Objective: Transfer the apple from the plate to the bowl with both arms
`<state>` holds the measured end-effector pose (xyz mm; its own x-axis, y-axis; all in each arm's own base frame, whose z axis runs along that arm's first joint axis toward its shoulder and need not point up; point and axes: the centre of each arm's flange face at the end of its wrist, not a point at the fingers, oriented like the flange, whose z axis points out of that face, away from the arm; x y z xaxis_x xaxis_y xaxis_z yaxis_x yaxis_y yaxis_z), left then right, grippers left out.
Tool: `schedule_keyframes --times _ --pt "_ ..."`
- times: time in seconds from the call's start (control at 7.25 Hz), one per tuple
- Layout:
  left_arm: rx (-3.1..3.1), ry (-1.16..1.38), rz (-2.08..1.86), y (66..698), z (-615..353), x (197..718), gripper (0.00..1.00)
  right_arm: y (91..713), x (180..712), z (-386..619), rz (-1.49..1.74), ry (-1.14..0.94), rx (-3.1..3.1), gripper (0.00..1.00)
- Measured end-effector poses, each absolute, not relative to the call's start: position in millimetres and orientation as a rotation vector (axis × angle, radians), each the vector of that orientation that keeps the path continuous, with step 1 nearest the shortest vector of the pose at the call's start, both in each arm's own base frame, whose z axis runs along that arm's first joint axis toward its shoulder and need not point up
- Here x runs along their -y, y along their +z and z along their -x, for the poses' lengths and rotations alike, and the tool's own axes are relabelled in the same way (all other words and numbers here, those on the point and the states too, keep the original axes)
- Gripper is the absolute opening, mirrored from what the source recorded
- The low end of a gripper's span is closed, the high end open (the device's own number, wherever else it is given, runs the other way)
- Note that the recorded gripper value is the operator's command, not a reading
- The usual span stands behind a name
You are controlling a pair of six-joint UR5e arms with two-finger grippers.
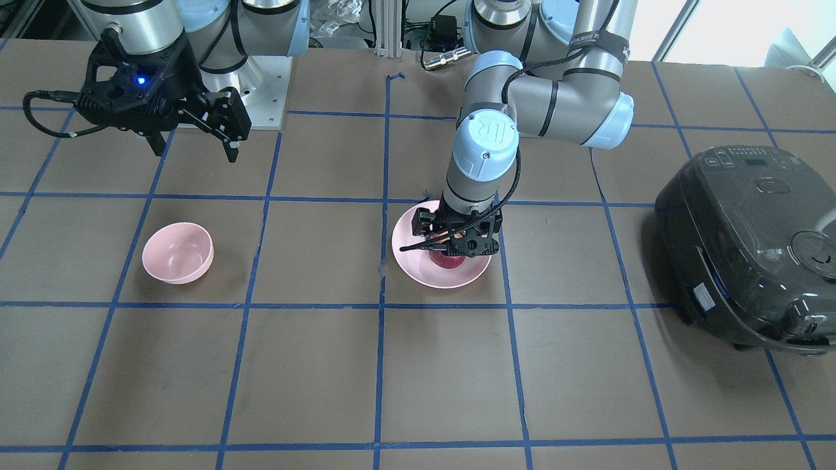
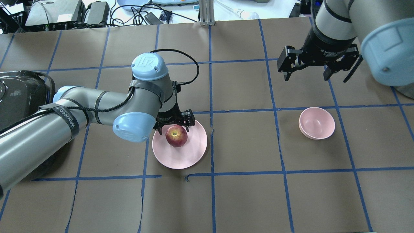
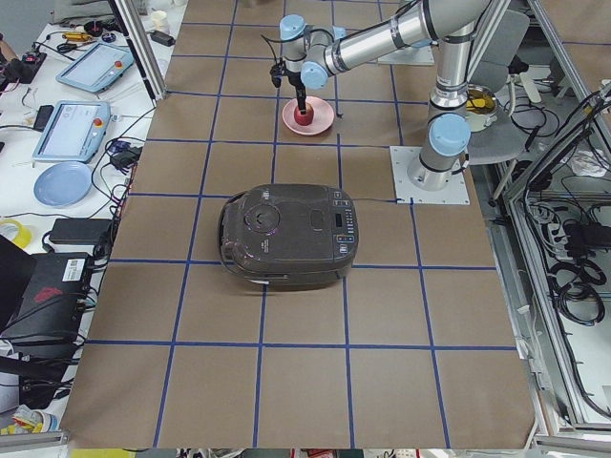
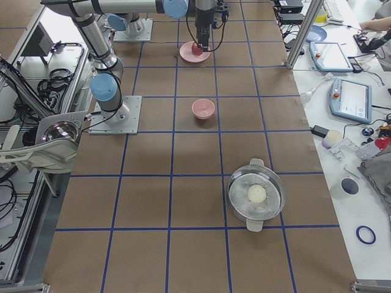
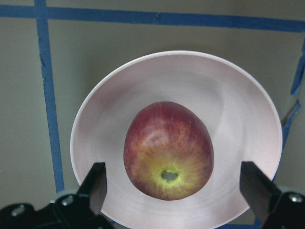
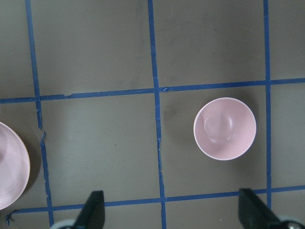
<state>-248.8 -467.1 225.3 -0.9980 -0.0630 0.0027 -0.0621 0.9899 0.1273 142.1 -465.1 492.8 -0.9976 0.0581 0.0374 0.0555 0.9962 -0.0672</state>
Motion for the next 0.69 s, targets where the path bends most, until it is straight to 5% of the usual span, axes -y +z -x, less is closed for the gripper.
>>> schedule_keyframes --times 0.28,0.41,0.55,0.69 --pt "3.127 -0.19 -0.086 203 247 459 1.0 493 466 -140 0.092 0.103 3.099 1.0" --pt "3.125 -0.173 -0.086 198 248 460 0.74 493 469 -136 0.102 0.117 3.099 1.0" --pt "3.123 -0.158 -0.086 195 248 461 0.32 492 476 -124 0.11 0.144 3.099 1.0" --pt "3.122 -0.149 -0.081 194 248 463 0.19 487 487 -102 0.082 0.146 3.098 1.0"
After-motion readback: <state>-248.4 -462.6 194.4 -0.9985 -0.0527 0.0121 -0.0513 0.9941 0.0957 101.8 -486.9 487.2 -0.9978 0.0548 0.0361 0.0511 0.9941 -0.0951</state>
